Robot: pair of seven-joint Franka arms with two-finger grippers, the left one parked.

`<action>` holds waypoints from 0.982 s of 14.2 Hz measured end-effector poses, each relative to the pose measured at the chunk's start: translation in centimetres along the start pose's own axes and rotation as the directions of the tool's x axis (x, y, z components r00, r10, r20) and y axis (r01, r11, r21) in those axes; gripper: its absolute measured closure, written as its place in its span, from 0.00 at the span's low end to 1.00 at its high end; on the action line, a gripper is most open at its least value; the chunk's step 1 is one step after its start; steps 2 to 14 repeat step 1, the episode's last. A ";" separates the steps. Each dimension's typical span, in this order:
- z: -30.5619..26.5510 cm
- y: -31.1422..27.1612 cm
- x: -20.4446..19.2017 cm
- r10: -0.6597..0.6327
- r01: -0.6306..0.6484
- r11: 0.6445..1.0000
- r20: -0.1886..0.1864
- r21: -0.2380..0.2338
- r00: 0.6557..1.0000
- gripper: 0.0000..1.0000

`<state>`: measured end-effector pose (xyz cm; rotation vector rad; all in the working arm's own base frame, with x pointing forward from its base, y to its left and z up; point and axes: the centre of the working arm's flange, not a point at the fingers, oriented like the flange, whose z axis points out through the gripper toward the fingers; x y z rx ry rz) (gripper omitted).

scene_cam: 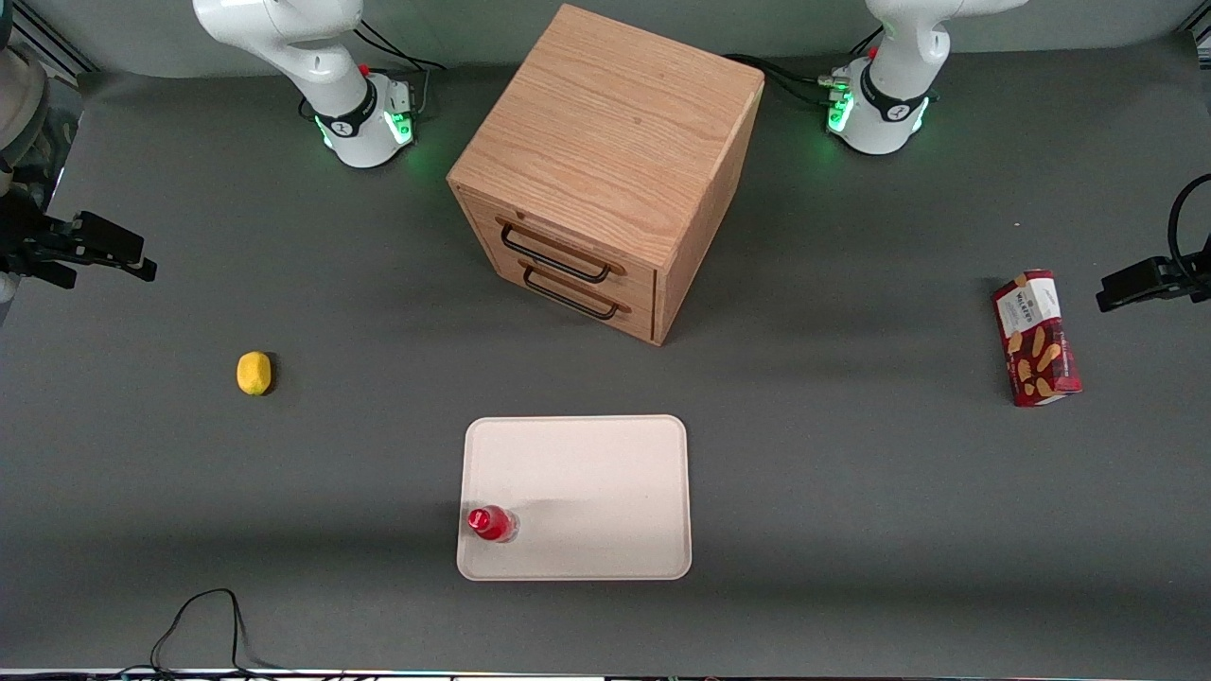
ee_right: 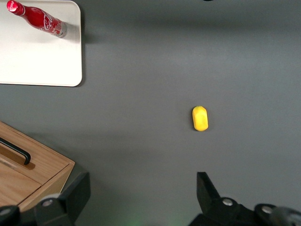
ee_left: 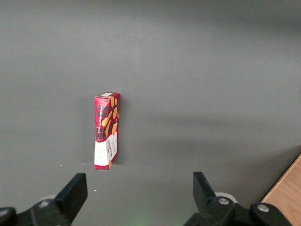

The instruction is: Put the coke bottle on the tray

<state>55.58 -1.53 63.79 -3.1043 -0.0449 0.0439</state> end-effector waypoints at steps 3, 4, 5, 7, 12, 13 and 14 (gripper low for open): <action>0.0 0.0 0.0 0.001 -0.001 1.000 0.000 -0.001 1.000 0.00; 0.0 0.0 0.0 0.001 -0.001 1.000 0.000 -0.001 1.000 0.00; 0.0 0.0 0.0 0.001 -0.001 1.000 0.000 -0.001 1.000 0.00; 0.0 0.0 0.0 0.001 -0.001 1.000 0.000 -0.001 1.000 0.00; 0.0 0.0 0.0 0.001 -0.001 1.000 0.000 -0.001 1.000 0.00; 0.0 0.0 0.0 0.001 -0.001 1.000 0.000 -0.001 1.000 0.00; 0.0 0.0 0.0 0.001 -0.001 1.000 0.000 -0.001 1.000 0.00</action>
